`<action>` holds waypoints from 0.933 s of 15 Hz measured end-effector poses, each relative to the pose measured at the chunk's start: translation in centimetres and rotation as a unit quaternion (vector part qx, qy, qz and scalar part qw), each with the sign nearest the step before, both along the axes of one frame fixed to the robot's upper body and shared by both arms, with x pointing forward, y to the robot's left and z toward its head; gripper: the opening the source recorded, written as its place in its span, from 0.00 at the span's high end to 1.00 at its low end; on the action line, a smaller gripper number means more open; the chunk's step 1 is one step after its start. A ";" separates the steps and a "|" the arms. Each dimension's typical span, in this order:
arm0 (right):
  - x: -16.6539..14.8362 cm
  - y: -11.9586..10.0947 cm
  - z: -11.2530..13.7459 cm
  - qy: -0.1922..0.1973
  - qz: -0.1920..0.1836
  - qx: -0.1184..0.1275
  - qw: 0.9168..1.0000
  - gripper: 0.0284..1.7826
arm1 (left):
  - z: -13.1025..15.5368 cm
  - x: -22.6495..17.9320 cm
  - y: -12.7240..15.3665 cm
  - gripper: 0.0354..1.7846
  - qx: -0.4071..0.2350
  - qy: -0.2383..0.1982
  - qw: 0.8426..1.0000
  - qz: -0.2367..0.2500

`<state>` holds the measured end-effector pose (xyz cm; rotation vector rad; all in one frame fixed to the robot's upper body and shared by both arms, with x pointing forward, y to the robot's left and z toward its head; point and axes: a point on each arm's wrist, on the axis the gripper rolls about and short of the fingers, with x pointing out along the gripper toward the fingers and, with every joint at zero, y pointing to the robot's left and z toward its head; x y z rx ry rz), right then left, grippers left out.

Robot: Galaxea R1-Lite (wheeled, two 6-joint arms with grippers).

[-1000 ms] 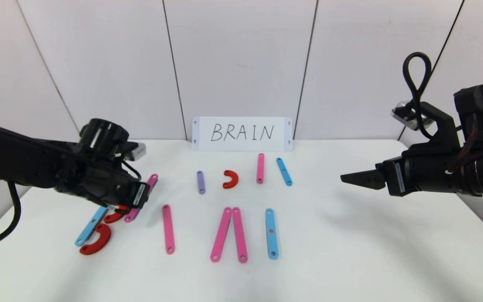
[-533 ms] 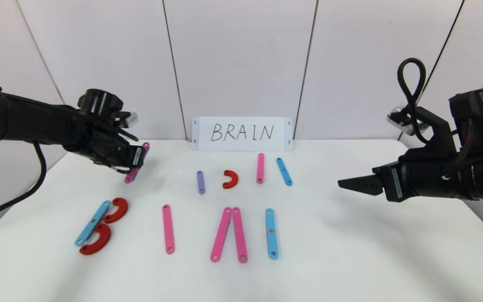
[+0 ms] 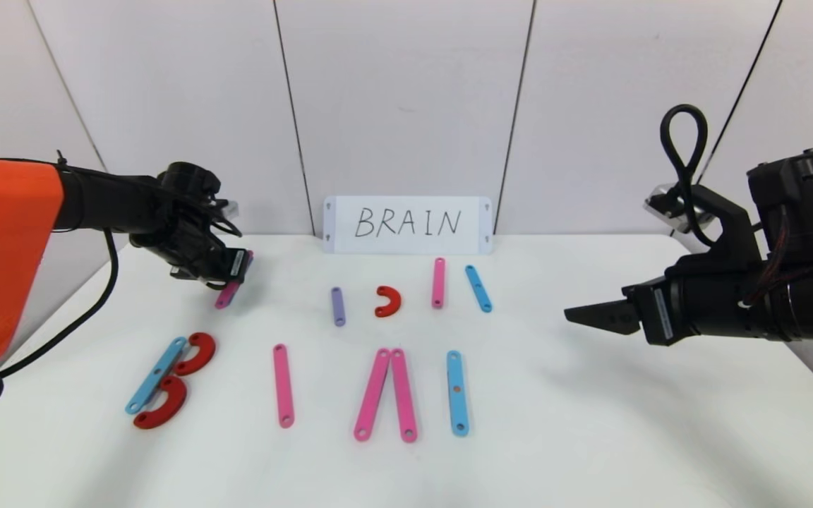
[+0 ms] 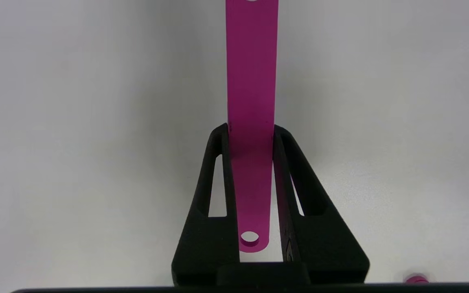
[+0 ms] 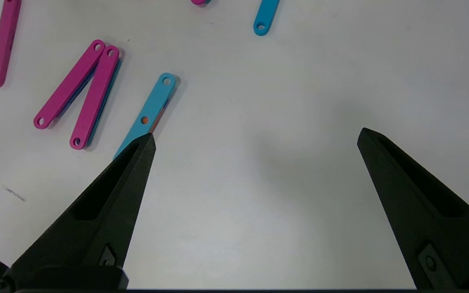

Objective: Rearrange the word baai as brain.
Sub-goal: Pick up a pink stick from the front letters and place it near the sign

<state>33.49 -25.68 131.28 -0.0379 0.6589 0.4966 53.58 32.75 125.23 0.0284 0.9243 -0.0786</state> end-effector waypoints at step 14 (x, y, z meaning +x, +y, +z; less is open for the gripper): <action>-0.1 0.0 -0.1 0.002 0.000 -0.001 1.000 0.03 | -1.6 0.8 -0.6 0.29 0.008 0.025 1.000 -0.011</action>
